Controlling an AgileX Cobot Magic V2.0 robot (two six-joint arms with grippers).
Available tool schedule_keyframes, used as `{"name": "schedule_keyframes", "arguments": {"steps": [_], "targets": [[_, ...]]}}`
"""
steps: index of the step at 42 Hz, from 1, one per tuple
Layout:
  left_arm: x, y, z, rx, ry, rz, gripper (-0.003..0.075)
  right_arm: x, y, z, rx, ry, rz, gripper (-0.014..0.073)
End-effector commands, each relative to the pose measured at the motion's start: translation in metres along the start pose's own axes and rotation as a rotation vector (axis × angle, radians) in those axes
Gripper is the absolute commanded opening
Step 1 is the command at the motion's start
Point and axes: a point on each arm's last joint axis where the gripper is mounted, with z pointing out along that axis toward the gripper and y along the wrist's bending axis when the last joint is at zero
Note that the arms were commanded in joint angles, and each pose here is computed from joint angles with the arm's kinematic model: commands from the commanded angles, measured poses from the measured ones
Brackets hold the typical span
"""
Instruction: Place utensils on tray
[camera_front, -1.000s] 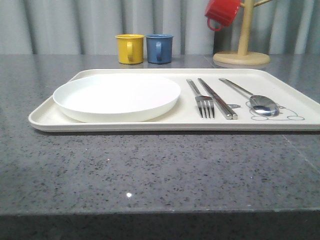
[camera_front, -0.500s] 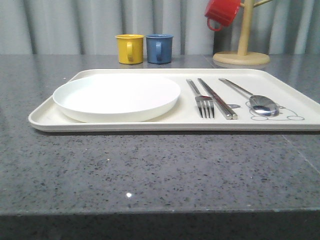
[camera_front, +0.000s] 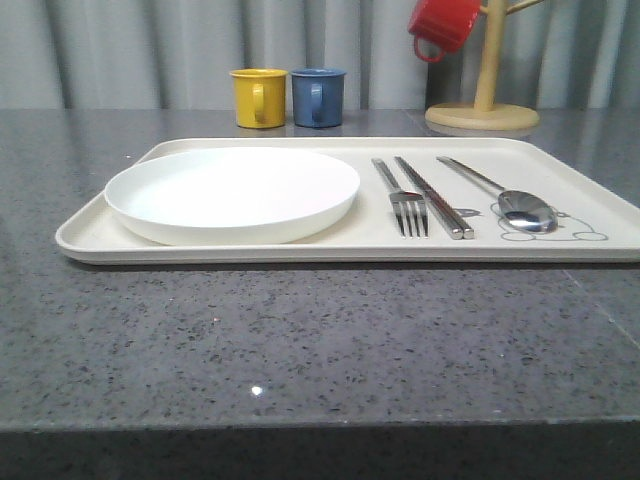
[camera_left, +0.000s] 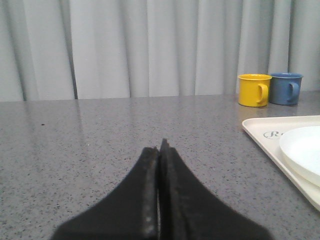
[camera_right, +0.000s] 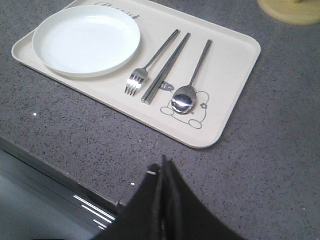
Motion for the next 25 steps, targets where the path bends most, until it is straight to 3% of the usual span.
{"name": "schedule_keyframes", "arguments": {"steps": [1, 25], "targets": [[-0.0054, 0.0005, -0.0019, -0.008, -0.101, -0.012, -0.0020, -0.0117, -0.0004, -0.0027, 0.005, -0.085, 0.010, -0.0067], [-0.0054, -0.0005, -0.0019, 0.010, -0.101, -0.014, -0.0020, -0.0117, -0.0004, -0.0027, 0.005, -0.085, 0.010, -0.0067]]}}
